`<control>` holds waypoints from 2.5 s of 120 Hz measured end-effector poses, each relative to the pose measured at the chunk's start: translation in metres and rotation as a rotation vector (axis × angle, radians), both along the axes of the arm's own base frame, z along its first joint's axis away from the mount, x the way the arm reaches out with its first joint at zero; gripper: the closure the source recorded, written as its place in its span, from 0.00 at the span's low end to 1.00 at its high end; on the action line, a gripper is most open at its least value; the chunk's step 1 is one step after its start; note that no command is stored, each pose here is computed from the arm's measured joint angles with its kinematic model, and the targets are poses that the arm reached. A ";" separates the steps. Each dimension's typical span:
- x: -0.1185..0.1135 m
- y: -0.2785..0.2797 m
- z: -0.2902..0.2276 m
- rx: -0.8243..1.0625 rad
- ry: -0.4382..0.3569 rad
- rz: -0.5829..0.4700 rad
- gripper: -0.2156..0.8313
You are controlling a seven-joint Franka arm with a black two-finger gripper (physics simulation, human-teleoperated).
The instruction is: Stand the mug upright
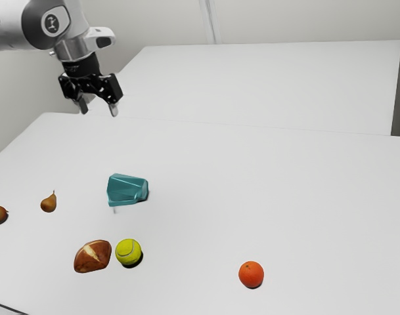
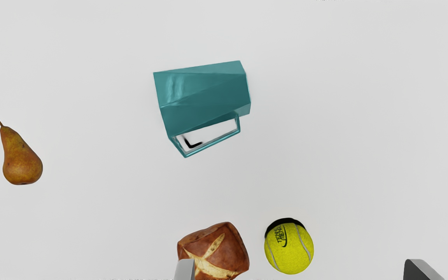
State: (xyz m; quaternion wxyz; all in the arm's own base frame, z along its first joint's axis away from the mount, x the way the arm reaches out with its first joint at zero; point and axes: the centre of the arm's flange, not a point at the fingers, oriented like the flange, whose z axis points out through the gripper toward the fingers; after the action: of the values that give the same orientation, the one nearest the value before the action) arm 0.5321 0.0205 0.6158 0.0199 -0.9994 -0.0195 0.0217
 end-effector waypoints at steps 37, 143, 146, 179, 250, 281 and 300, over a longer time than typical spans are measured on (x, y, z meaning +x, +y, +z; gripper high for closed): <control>-0.002 0.091 -0.021 -0.127 0.008 0.129 0.23; -0.017 0.202 -0.218 -0.677 -0.144 0.187 0.23; -0.017 0.203 -0.221 -0.687 -0.154 0.185 0.23; -0.014 0.209 -0.264 -0.783 -0.217 0.148 0.23; -0.012 0.197 -0.327 -0.945 -0.294 0.086 0.23; -0.012 0.192 -0.339 -0.988 -0.325 0.057 0.28; -0.013 0.190 -0.341 -0.998 -0.338 0.035 0.52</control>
State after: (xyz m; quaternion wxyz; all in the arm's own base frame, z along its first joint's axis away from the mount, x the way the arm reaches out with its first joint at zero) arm 0.5192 0.2104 0.2748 -0.4624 -0.8763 -0.0266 -0.1328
